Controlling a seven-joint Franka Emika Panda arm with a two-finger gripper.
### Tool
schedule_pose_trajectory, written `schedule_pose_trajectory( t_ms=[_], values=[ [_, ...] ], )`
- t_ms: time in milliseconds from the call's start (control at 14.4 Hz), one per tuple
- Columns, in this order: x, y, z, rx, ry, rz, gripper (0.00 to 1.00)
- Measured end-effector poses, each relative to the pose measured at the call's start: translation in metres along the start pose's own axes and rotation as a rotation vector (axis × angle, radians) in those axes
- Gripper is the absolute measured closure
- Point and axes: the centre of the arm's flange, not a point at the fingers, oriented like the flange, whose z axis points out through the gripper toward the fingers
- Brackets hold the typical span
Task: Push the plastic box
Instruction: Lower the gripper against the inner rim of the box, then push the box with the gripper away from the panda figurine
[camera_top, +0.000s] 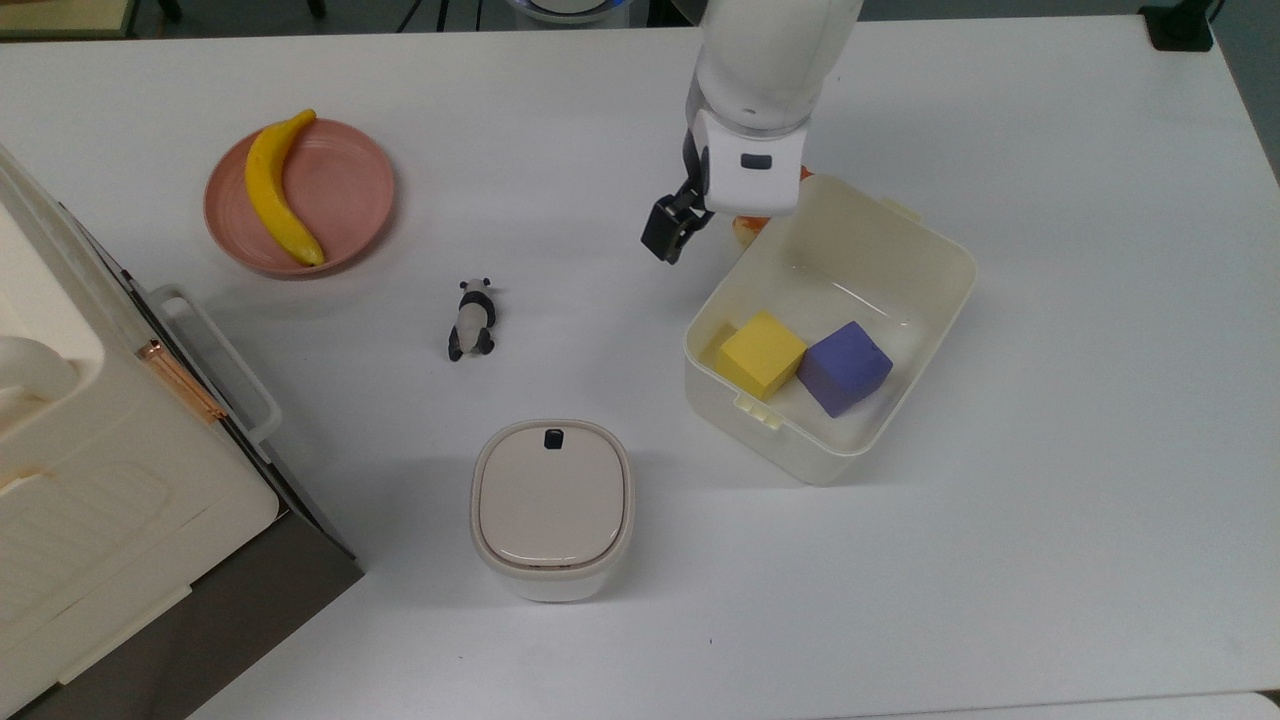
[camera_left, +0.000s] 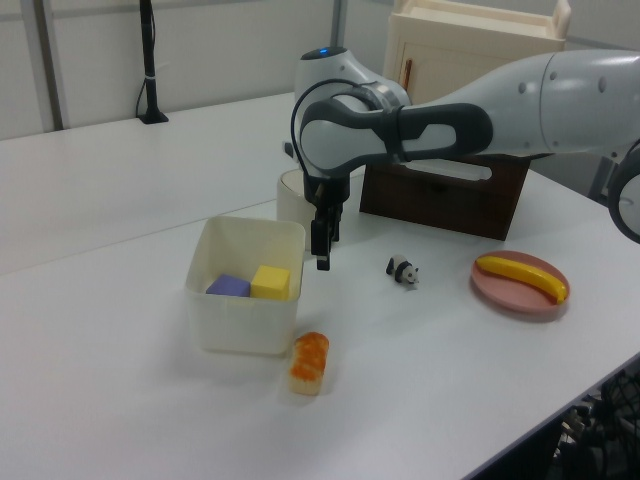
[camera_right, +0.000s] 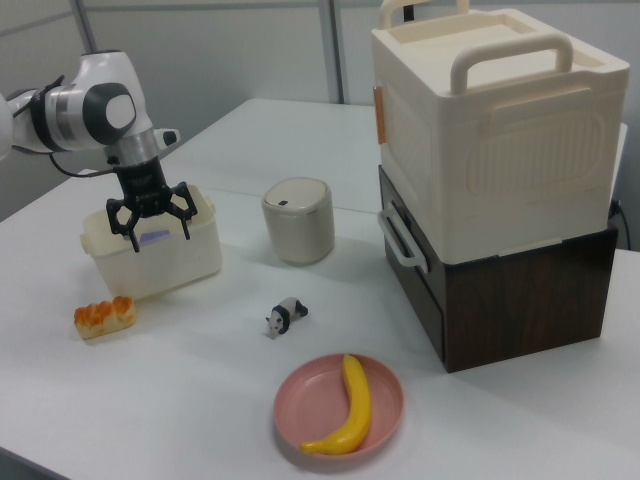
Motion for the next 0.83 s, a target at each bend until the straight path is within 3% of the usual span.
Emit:
schedule_pose_trajectory(
  t_ms=[832],
  values=[
    [0.04, -0.017, 0.036, -0.022, 0.044, -0.051, 0.0]
  ],
)
